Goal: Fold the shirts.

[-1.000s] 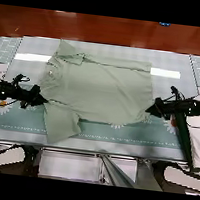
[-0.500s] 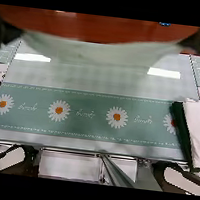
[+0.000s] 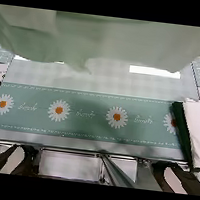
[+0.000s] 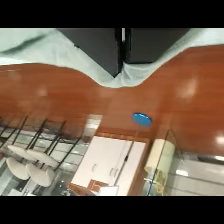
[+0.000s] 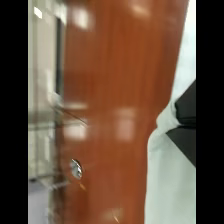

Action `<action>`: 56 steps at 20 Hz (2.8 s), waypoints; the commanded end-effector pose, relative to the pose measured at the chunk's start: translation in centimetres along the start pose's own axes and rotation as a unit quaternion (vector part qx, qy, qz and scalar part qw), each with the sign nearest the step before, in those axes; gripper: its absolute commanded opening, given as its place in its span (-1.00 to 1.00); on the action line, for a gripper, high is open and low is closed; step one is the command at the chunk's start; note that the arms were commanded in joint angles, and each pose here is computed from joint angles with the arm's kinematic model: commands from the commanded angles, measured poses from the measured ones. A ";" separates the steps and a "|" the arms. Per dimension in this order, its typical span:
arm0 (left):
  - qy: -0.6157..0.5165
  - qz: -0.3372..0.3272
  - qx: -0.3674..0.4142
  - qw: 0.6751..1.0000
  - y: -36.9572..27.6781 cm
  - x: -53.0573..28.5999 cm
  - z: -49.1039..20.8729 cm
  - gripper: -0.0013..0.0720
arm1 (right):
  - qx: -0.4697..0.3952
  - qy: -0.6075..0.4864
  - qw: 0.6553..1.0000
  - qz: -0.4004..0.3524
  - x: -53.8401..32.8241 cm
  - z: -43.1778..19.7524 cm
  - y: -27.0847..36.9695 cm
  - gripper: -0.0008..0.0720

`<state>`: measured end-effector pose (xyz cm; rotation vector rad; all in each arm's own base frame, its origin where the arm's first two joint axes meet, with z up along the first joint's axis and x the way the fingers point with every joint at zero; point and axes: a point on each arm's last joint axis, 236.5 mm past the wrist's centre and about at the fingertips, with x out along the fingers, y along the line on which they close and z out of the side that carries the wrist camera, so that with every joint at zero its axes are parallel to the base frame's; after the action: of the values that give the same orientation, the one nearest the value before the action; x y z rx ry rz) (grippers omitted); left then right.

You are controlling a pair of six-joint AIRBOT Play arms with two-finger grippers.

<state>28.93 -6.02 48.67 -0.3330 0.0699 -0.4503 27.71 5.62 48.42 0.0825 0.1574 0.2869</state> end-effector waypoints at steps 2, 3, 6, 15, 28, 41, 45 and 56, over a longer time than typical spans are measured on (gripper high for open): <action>-0.040 0.052 0.083 0.994 -6.2 -6.1 0.3 -0.89 | -0.047 -0.019 0.997 -0.060 -8.2 -0.3 1.6 -0.93; -0.050 0.076 0.096 0.991 -6.6 -7.5 0.3 -0.89 | -0.052 -0.005 0.996 -0.073 -9.2 -1.2 1.5 -0.93; -0.079 0.132 0.116 0.981 -8.0 -12.6 -0.2 -0.89 | -0.046 0.023 0.992 -0.117 -11.6 -3.2 0.5 -0.93; 0.016 0.249 0.047 0.967 1.6 -12.7 -4.2 -0.89 | 0.030 0.183 0.980 -0.068 -3.8 -12.2 -1.8 -0.93; 0.288 0.229 -0.121 0.922 26.4 16.5 -31.3 -0.89 | 0.146 0.365 0.919 0.037 26.8 -34.9 -8.5 -0.93; 0.465 0.163 -0.229 0.840 29.6 18.3 -42.0 -0.89 | 0.248 0.449 0.858 -0.001 33.0 -43.4 -13.1 -0.93; 0.529 0.142 -0.238 0.802 29.3 13.8 -42.8 -0.89 | 0.242 0.517 0.821 0.016 28.3 -43.9 -13.5 -0.93; 0.643 0.143 -0.284 0.697 27.5 5.8 -50.7 -0.89 | 0.226 0.632 0.741 0.021 24.1 -52.7 -11.3 -0.92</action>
<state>40.62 -0.52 -6.94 -0.5608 1.5935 -0.2573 46.14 5.01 -6.97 0.3923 1.5569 0.3099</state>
